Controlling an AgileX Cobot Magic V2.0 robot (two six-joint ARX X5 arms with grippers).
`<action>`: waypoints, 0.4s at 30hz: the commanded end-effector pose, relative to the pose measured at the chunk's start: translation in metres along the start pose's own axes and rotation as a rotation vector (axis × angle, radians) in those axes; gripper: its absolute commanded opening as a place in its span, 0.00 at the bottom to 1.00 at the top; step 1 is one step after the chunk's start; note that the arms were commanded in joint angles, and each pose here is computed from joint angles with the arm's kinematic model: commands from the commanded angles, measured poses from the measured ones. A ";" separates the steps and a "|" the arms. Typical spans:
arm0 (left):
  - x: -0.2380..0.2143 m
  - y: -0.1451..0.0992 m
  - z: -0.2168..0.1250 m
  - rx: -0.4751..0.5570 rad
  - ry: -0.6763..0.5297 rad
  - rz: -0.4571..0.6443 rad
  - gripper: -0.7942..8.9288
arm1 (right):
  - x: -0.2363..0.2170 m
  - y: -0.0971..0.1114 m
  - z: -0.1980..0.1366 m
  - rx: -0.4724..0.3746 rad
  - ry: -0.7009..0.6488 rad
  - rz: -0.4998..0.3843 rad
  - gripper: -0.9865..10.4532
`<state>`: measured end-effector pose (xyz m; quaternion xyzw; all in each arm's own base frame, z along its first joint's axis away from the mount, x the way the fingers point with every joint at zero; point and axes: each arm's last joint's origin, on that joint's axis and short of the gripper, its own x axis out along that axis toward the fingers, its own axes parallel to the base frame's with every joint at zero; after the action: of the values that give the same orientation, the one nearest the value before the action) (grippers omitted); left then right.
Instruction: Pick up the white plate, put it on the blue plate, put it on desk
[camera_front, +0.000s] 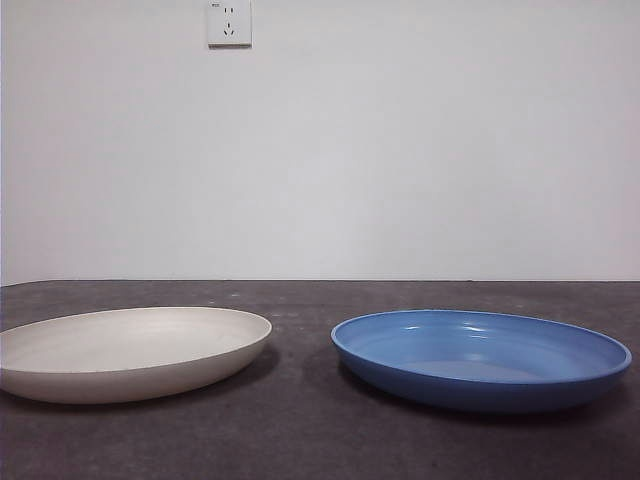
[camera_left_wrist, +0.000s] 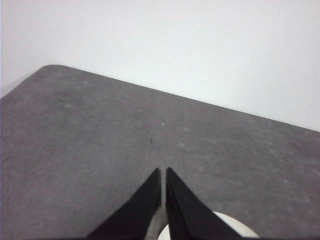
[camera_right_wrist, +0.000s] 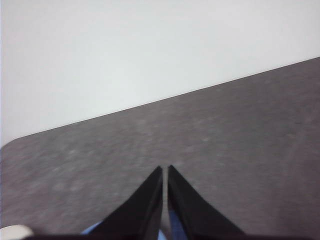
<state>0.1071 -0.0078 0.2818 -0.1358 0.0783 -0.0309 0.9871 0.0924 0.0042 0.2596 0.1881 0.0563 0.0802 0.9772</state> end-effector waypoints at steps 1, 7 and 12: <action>-0.001 -0.009 0.023 0.019 -0.011 -0.054 0.10 | 0.002 0.007 0.015 0.015 0.031 0.051 0.10; 0.009 -0.022 0.047 0.031 0.035 -0.196 0.10 | 0.017 0.018 0.036 0.043 0.181 0.195 0.10; 0.020 -0.029 0.049 0.026 0.118 -0.333 0.10 | 0.027 0.026 0.045 0.060 0.287 0.300 0.10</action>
<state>0.1335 -0.0228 0.3266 -0.1394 0.1194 -0.1873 0.9650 0.1220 0.0152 0.3023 0.2109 0.1734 0.2371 0.9323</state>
